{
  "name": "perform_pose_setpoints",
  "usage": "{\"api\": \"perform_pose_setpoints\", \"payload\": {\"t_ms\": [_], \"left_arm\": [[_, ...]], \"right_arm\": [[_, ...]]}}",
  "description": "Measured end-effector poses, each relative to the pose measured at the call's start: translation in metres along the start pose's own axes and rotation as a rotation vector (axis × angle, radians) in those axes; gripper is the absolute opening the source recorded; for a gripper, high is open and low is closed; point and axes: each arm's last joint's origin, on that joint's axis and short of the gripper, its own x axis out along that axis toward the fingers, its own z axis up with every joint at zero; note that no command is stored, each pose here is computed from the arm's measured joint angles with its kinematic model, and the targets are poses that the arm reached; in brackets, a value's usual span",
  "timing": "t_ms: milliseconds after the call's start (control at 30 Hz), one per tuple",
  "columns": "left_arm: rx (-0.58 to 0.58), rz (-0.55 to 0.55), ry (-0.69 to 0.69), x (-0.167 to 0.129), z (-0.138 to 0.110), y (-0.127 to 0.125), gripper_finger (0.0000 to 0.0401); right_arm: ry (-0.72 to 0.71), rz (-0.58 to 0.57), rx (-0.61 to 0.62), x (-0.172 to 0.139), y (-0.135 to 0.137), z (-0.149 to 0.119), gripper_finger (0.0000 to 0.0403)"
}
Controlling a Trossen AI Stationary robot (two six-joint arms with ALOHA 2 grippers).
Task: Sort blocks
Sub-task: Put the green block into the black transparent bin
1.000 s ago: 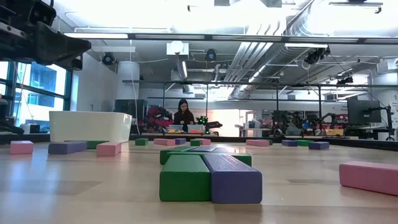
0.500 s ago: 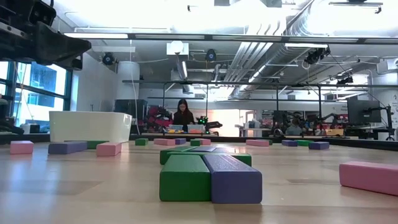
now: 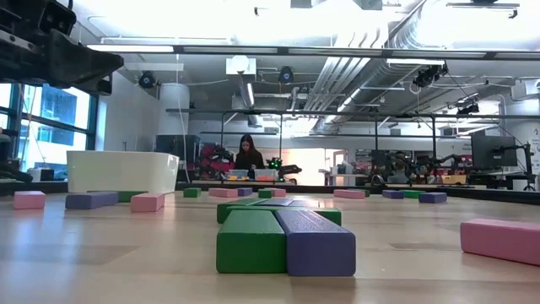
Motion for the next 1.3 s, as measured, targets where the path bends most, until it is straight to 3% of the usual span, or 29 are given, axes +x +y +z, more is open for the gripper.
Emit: {"api": "perform_pose_setpoints", "payload": {"t_ms": [67, 167, 300, 367, 600, 800, 1300], "left_arm": [[0.0, 0.0, 0.0, 0.0, 0.0, 0.0, 0.0001], [0.0, 0.0, 0.0, 0.0, 0.0, 0.0, 0.0001], [0.0, 0.0, 0.0, 0.0, 0.0, 0.0, 0.0001], [0.0, 0.0, 0.0, 0.0, 0.0, 0.0, 0.0001], [0.0, 0.0, 0.0, 0.0, 0.0, 0.0, 0.0001], [0.0, 0.0, 0.0, 0.0, 0.0, 0.0, 0.0001], [0.0, 0.0, 0.0, 0.0, 0.0, 0.0, 0.0001]], "right_arm": [[-0.015, 0.021, 0.009, 0.001, 0.005, 0.007, 0.0165], [0.033, -0.08, 0.031, 0.014, 0.007, 0.015, 0.0131], [0.124, -0.195, -0.033, 0.039, 0.01, 0.018, 0.0033], [0.142, -0.201, -0.059, 0.049, 0.014, 0.019, 0.0012], [0.149, -0.216, -0.174, 0.054, 0.015, 0.026, 0.0005], [0.193, -0.348, -0.194, 0.051, 0.003, 0.026, 0.0002], [0.321, -0.371, -0.278, 0.05, -0.004, 0.009, 0.0]]}}
